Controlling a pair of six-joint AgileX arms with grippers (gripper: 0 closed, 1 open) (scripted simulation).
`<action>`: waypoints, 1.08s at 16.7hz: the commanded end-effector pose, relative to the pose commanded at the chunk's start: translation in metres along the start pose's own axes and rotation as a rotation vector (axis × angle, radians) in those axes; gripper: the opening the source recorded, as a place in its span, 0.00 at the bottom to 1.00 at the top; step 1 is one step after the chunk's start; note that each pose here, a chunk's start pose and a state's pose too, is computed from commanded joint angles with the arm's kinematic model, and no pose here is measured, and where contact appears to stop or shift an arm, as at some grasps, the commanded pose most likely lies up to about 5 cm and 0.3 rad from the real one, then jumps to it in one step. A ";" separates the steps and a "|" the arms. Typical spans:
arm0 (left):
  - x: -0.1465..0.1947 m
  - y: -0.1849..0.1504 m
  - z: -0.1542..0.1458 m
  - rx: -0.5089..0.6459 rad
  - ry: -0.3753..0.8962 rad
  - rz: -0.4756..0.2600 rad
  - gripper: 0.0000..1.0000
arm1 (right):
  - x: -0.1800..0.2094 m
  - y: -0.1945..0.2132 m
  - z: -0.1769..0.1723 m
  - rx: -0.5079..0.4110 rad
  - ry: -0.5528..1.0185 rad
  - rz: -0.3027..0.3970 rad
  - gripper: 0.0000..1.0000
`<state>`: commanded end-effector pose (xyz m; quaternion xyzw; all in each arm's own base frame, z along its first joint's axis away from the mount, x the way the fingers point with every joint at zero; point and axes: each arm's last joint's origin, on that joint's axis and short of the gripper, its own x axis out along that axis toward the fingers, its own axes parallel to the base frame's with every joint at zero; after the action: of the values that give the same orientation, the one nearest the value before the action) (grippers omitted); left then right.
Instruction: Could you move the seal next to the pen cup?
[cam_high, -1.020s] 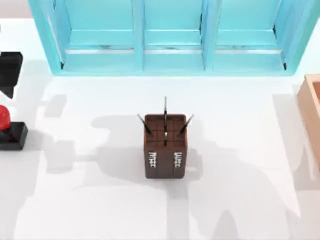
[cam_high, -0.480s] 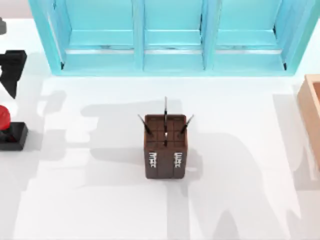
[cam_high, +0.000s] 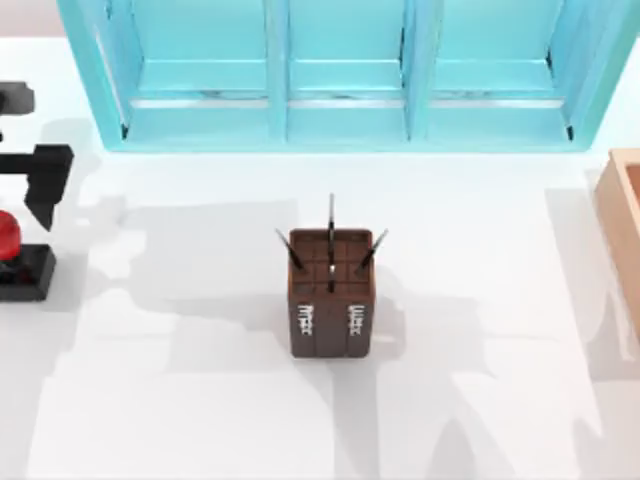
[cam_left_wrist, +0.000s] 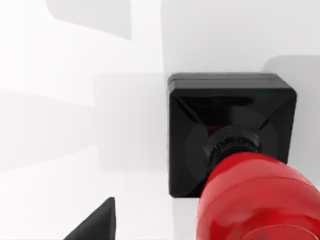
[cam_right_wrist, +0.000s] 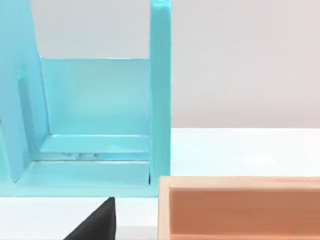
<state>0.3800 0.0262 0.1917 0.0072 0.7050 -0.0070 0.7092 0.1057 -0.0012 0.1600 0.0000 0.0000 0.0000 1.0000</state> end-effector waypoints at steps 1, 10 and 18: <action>0.012 0.000 0.000 0.000 -0.004 0.000 1.00 | 0.000 0.000 0.000 0.000 0.000 0.000 1.00; 0.043 0.000 -0.004 0.000 0.006 -0.001 0.92 | 0.000 0.000 0.000 0.000 0.000 0.000 1.00; 0.043 0.000 -0.004 0.000 0.006 -0.001 0.32 | 0.000 0.000 0.000 0.000 0.000 0.000 1.00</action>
<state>0.3760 0.0265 0.1491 0.0069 0.7073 -0.0072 0.7069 0.1057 -0.0012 0.1600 0.0000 0.0000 0.0000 1.0000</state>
